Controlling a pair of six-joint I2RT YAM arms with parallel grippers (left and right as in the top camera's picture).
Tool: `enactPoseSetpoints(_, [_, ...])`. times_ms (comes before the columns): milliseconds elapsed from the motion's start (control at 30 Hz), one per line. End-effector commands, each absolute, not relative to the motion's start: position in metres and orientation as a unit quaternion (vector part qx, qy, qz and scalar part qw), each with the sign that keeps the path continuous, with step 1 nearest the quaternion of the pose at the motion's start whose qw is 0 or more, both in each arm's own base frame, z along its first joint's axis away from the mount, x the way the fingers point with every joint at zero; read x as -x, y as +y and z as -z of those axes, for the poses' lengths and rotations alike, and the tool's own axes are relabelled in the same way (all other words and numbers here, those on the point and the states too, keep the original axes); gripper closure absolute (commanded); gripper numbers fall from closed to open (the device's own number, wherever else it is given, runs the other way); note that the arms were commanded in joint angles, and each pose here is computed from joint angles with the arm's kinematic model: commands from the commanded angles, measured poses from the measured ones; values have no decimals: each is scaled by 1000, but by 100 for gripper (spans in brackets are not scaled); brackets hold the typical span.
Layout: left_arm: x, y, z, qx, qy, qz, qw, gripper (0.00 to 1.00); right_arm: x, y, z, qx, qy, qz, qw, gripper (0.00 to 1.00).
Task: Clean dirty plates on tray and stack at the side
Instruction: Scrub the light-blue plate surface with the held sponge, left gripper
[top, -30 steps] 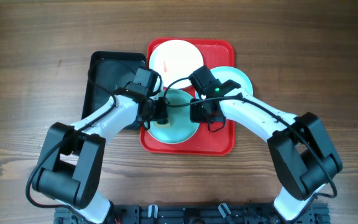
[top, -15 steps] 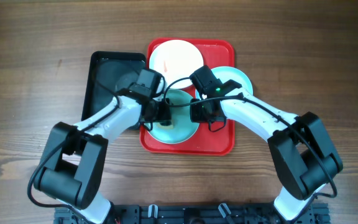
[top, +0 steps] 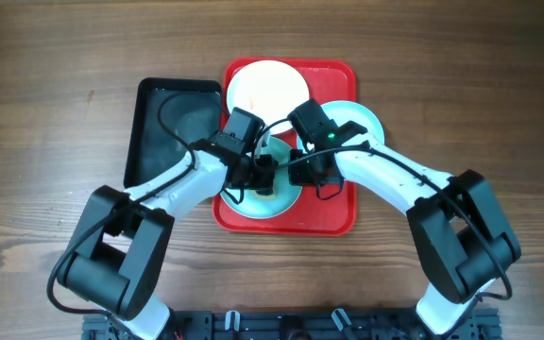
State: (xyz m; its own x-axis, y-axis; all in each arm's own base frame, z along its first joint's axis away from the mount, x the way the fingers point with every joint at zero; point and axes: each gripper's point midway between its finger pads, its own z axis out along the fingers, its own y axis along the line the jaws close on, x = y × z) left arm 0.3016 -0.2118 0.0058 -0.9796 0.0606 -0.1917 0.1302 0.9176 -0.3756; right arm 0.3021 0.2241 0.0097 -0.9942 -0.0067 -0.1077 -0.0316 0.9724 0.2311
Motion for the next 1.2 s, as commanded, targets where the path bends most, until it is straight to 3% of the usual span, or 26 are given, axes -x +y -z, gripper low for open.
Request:
enactPoseSetpoints(0, [-280,-221,10,-40,975,212,43,96,-292,242,-7,32,987,-154,31,96])
enactPoseSetpoints(900, [-289,-245,-6,-45,957,280,56,96,-292,242,-7,33,987,-152,30,96])
enactPoseSetpoints(1167, [-321,-211,-35,-26,968,190,165,96,-292,242,-7,32,987,-152,30,96])
